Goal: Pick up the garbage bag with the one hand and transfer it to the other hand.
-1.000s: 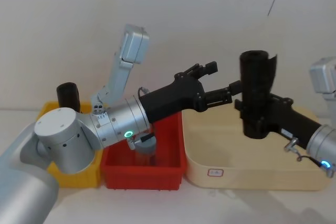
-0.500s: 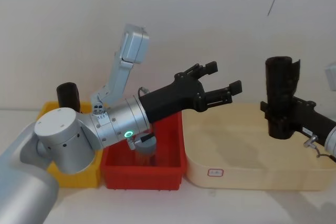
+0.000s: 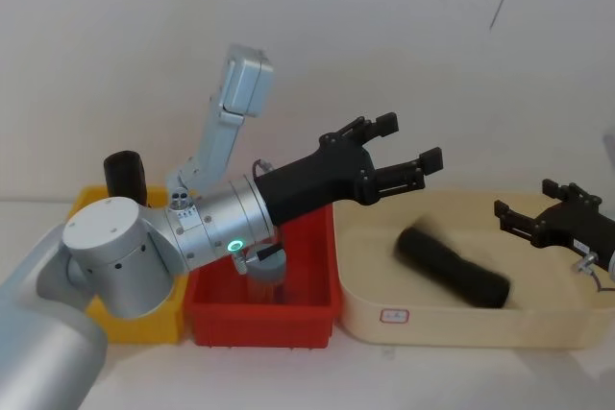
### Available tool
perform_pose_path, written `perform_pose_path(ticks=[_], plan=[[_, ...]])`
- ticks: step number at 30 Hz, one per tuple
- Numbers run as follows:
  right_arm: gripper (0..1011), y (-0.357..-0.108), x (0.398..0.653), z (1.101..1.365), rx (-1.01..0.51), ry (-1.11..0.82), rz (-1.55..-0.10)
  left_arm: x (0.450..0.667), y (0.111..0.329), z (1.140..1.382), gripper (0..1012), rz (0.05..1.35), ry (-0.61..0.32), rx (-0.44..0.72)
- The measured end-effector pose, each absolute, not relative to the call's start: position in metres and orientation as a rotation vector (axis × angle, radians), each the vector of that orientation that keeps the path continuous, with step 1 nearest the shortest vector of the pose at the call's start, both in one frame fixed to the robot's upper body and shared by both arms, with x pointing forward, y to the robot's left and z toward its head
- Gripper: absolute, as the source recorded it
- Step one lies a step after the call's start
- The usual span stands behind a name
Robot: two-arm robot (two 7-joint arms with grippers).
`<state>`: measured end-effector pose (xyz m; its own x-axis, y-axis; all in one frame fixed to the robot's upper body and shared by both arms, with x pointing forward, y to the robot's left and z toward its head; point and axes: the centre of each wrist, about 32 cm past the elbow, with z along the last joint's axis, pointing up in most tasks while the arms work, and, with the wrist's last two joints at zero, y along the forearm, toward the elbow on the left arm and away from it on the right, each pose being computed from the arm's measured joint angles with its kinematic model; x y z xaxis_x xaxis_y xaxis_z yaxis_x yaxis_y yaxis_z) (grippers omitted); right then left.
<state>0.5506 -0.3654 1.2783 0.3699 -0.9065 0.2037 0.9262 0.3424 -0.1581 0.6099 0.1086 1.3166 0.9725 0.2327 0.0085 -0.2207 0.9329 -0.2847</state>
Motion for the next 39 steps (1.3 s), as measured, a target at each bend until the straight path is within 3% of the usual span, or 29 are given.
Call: perform_pose_path(ticks=[7, 19, 39], plan=[[1001, -0.360, 0.548, 1.282, -0.261, -0.117, -1.203, 0.609, 0.113, 1.317, 1001, 0.254, -0.050, -0.290], [1001, -0.337, 0.550, 1.291, -0.210, -0.173, -1.124, 0.602, 0.137, 1.317, 1002, 0.369, -0.087, -0.294], [1001, -0.277, 0.573, 1.290, -0.133, -0.179, -0.844, 0.578, 0.209, 1.322, 1002, 0.668, -0.169, -0.283]])
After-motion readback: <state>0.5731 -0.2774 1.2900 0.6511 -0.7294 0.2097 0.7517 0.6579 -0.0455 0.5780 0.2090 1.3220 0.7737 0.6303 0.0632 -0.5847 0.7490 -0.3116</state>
